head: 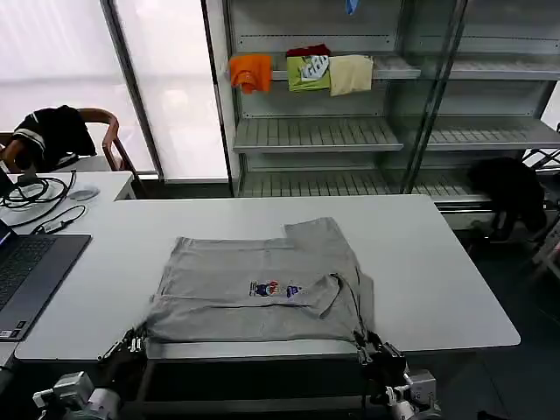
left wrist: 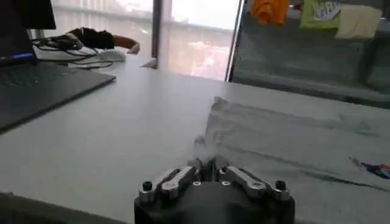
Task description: Fold and organize the clothes.
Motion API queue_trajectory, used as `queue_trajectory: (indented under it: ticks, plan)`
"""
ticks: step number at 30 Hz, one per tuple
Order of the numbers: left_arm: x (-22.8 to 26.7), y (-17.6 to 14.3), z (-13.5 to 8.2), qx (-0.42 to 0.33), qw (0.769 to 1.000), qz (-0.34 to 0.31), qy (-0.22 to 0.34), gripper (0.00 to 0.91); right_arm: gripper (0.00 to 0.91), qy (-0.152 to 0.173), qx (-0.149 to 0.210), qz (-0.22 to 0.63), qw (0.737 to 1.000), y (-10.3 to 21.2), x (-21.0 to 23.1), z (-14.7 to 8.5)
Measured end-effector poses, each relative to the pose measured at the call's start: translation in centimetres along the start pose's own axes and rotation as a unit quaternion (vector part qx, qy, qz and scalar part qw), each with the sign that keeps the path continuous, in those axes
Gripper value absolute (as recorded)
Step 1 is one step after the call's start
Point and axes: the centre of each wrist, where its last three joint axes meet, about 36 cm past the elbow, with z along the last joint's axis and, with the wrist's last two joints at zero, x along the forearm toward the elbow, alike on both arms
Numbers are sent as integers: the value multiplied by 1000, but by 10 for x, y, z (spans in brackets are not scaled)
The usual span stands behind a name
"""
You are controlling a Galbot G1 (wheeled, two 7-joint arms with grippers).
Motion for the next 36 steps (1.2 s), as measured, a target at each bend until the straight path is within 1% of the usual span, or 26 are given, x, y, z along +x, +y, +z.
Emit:
queue_trajectory:
  ticks: [10, 13, 15, 19, 25, 31, 36]
  plan:
    - [-1, 5, -10, -10, 1000, 6, -20, 907, 907, -13, -4, 1, 1000, 1, 1, -6]
    - [-7, 11, -16, -19, 999, 24, -35, 907, 907, -26, -7, -1, 1000, -2, -4, -13]
    - [-15, 16, -22, -28, 997, 47, -49, 907, 907, -40, -10, -7, 999, -4, -13, -20]
    - [-41, 26, -40, -47, 991, 103, -69, 907, 907, -74, -12, -24, 997, -10, -42, -39]
    - [-88, 36, -78, -75, 980, 158, -91, 907, 907, -114, -8, -37, 993, -17, -101, -76]
    - [-138, 40, -115, -91, 977, 174, -87, 907, 907, -128, -9, -42, 991, -23, -163, -115]
    - [-178, 37, -138, -96, 977, 174, -72, 907, 907, -125, -12, -41, 991, -27, -213, -147]
